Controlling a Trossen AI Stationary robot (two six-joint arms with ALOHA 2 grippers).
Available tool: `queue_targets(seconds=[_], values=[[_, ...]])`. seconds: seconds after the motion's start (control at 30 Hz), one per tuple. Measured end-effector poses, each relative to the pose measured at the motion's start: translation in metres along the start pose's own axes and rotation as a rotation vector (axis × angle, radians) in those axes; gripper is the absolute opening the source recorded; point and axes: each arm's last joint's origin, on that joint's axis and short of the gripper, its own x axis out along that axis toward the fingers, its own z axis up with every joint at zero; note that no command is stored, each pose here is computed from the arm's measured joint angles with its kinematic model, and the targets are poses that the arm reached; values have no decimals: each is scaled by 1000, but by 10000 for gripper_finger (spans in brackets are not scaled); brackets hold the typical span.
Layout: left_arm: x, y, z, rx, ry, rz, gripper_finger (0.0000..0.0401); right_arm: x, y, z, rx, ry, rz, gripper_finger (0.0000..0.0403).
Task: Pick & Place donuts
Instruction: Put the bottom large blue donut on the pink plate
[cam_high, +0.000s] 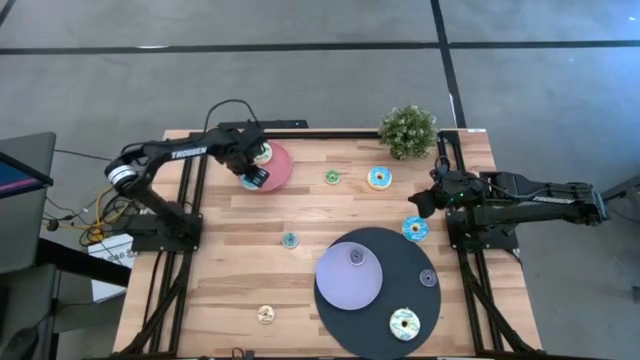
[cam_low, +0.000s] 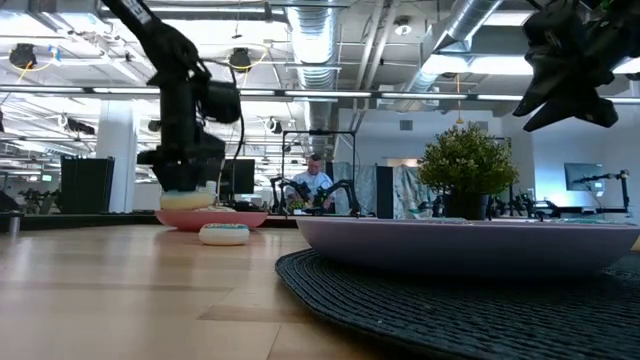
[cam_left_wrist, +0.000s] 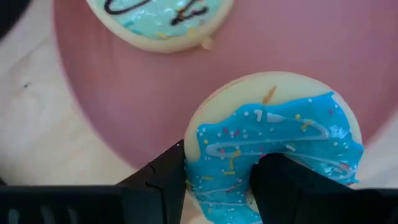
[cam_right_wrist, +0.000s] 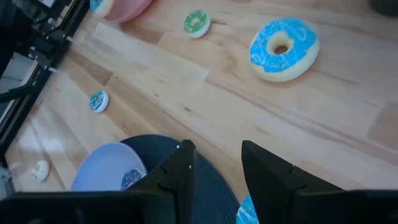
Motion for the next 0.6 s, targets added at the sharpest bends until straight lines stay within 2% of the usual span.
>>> queue_targets(seconds=[0.13,0.4,0.6], values=[[10,7,4,8,24,5,148,0,0,1,2,-29,-14,121],[11,16,9,15,-1,1,148,0,2,6,15,-125,-25,121],[12,19,10,17,-14,0,148,0,3,7,18,-146,-32,121]])
